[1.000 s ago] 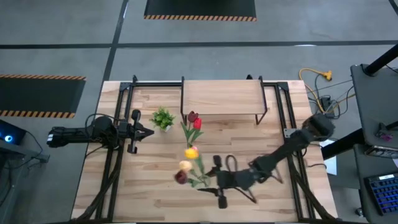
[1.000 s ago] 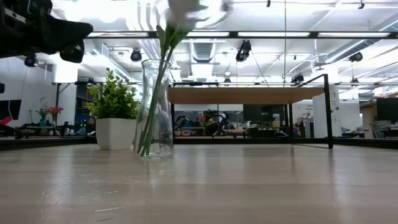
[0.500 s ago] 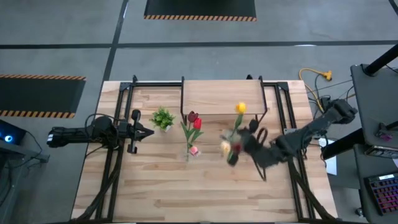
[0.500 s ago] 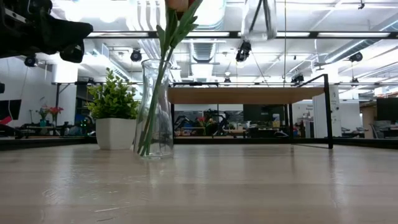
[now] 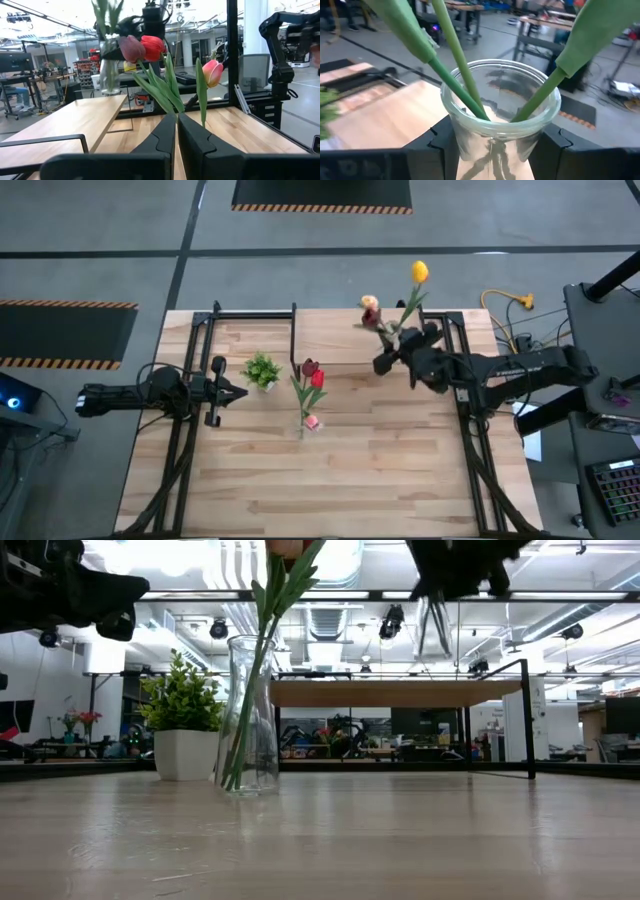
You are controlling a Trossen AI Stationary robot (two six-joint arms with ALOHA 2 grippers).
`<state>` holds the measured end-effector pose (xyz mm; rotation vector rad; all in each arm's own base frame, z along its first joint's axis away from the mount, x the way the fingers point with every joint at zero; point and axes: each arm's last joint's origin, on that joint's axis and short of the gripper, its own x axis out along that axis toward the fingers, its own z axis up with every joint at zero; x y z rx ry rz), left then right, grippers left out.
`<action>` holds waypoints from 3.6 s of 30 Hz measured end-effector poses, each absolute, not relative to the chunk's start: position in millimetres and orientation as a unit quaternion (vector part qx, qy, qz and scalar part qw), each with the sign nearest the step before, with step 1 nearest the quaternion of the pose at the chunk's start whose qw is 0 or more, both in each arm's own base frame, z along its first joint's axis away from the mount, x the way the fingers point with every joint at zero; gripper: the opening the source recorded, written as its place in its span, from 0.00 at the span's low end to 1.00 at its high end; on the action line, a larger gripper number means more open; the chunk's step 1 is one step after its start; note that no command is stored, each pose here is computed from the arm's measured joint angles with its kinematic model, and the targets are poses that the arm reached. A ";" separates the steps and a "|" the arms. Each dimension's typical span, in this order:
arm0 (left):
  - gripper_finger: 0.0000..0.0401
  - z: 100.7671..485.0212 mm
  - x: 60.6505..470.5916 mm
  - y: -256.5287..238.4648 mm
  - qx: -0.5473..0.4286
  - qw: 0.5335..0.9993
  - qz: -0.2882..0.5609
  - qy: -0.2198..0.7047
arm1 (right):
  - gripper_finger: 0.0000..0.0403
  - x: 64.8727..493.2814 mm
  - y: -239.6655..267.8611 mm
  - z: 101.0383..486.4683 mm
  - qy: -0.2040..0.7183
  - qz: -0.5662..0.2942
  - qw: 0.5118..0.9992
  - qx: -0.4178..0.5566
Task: Pick and place flowers into a vace then onto a shelf
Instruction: Put the bottom transparent vase on the shelf, then put the transparent vase on the shelf
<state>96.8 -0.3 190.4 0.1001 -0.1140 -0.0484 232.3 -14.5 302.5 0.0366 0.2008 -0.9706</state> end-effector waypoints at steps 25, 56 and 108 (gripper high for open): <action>0.01 190.3 96.8 -0.3 0.050 0.997 -0.024 -0.057 | 0.40 211.1 -86.9 282.8 0.110 -0.506 0.850 0.093; 0.01 188.9 96.9 -0.3 0.050 0.997 -0.025 -0.049 | 0.85 196.4 -69.7 301.2 0.082 -0.439 0.889 0.097; 0.01 190.0 96.7 -0.3 0.050 0.997 -0.024 -0.051 | 0.82 176.6 92.8 250.5 0.124 -0.205 0.971 0.025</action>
